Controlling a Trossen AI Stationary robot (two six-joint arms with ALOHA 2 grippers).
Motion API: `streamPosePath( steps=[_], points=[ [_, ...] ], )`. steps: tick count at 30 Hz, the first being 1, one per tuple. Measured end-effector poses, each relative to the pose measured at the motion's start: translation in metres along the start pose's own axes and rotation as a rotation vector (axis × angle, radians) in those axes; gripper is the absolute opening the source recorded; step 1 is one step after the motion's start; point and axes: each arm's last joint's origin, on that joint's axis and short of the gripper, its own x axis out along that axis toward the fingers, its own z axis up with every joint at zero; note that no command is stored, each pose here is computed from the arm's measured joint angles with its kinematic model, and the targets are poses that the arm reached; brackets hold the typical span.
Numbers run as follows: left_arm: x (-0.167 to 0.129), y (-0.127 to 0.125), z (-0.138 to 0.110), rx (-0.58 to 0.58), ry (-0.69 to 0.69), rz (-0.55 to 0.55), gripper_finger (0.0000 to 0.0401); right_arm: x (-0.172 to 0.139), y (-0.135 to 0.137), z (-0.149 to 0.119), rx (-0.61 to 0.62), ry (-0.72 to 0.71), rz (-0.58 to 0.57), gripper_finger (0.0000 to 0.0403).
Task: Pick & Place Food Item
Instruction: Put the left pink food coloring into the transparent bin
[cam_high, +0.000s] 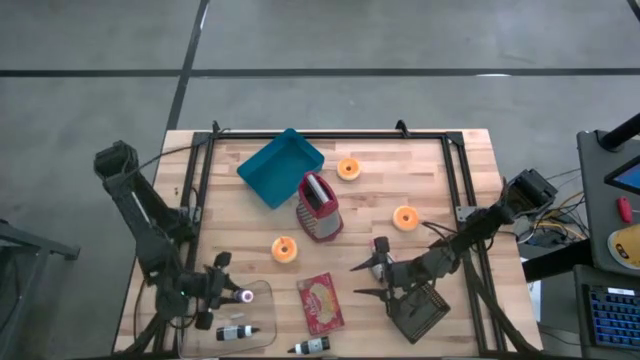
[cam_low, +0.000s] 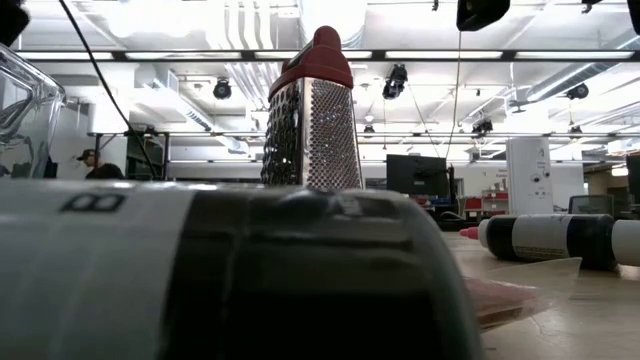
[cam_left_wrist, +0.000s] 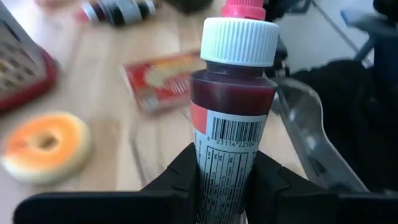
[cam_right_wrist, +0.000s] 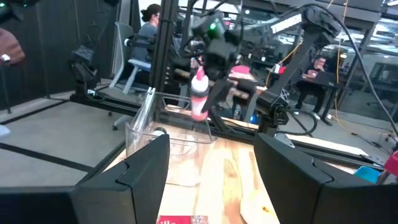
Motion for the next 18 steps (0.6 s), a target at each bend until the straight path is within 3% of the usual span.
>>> streamPosePath(
  steps=[10, 18],
  points=[
    [0.013, -0.017, -0.003, -0.086, 0.212, -0.045, 0.0081, -0.003, -0.002, 0.0, 0.02, 0.061, -0.02, 0.0231],
    [0.027, -0.016, -0.008, -0.138, 0.408, -0.058, 0.0081, -0.013, 0.0, 0.009, 0.019, 0.111, -0.057, 0.0231]
  ],
)
